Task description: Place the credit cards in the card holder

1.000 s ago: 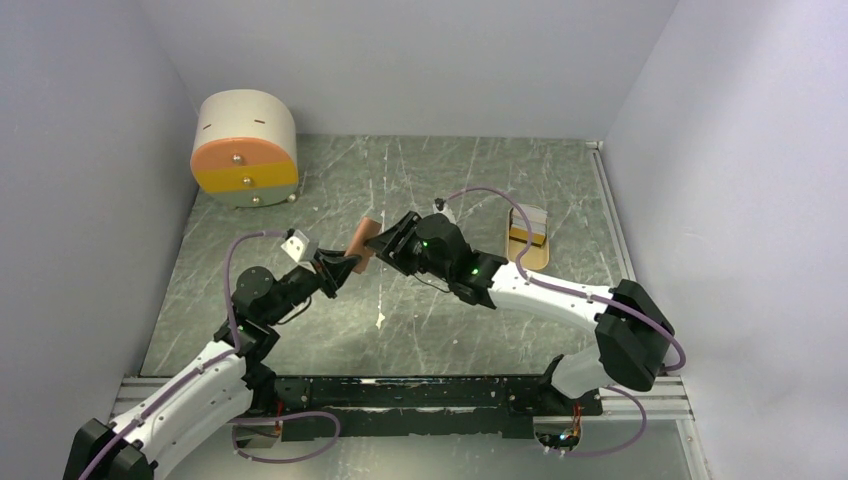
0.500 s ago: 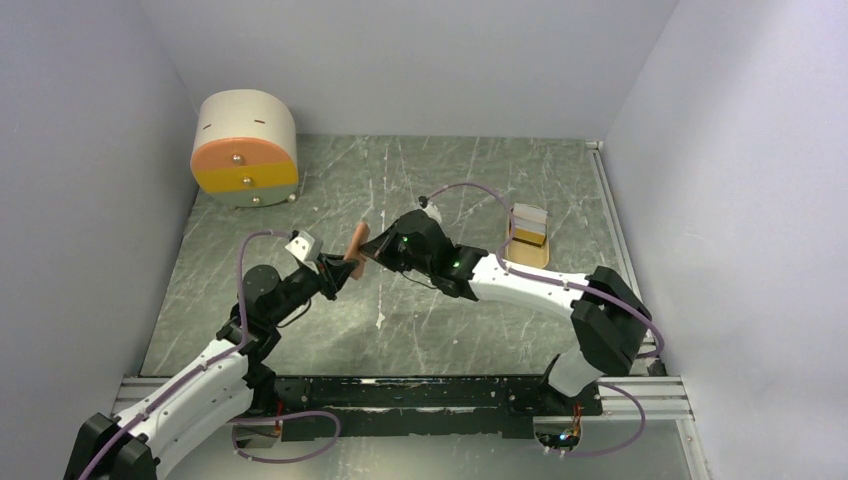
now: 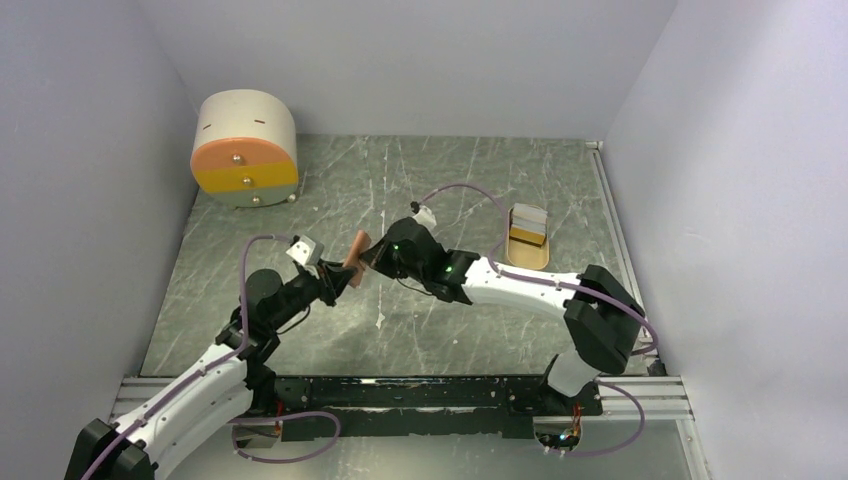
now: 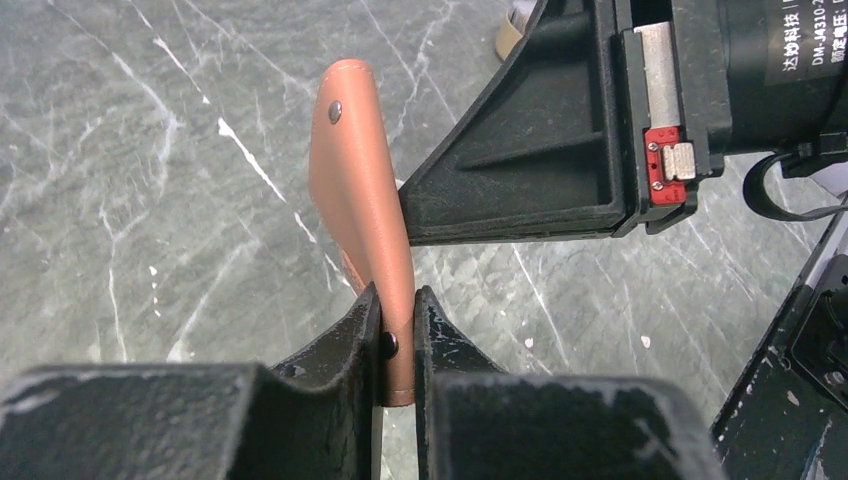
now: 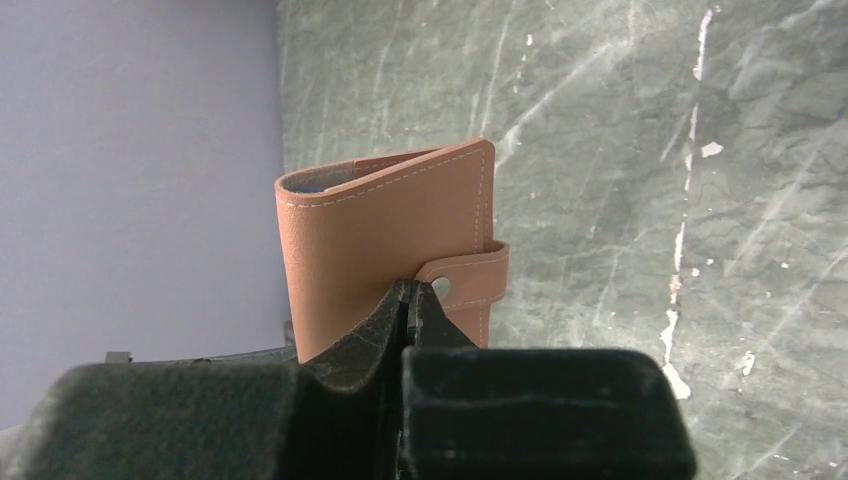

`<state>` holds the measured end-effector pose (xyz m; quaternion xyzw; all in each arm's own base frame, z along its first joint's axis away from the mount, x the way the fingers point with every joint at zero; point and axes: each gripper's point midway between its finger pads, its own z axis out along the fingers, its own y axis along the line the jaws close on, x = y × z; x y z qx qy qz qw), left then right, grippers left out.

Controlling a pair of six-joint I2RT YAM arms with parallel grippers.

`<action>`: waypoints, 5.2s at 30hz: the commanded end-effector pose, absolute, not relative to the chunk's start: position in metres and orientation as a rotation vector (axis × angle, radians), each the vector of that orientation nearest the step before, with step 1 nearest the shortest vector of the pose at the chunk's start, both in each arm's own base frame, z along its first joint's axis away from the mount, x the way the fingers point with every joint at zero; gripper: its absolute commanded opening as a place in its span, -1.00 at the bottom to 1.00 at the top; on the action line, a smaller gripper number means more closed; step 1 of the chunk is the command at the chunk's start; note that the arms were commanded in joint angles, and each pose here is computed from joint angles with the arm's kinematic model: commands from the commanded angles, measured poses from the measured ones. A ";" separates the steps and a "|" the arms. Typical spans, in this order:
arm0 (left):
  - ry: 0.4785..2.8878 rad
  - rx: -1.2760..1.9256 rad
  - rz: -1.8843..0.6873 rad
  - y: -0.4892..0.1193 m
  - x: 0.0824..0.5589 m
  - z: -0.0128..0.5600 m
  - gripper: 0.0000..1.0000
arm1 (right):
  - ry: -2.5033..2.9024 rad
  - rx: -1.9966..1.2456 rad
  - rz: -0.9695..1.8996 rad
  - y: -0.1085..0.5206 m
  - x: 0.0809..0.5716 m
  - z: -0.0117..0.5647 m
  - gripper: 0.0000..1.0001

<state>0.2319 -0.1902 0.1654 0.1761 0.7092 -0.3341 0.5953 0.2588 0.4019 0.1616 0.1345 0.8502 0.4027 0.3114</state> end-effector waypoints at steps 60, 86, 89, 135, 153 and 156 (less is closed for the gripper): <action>1.440 0.170 -1.233 -0.210 0.200 0.233 -0.82 | 2.013 0.141 1.155 0.339 0.231 0.195 -0.24; 2.388 -0.127 -0.926 -0.207 0.215 0.061 0.47 | 2.334 -0.084 0.920 0.324 0.205 0.061 -1.00; 2.438 -0.084 -0.977 -0.217 0.213 0.052 0.47 | 2.301 -0.099 0.980 0.330 0.204 0.075 -1.00; 2.334 0.062 -0.933 -0.210 0.219 0.067 0.48 | 2.335 -0.059 0.918 0.284 0.191 0.061 -1.00; 2.278 0.133 -1.005 -0.220 0.220 0.075 0.22 | 2.353 -0.056 0.856 0.274 0.198 0.051 -1.00; 2.286 0.143 -1.008 -0.222 0.220 0.073 0.21 | 2.360 -0.054 0.849 0.272 0.198 0.048 -1.00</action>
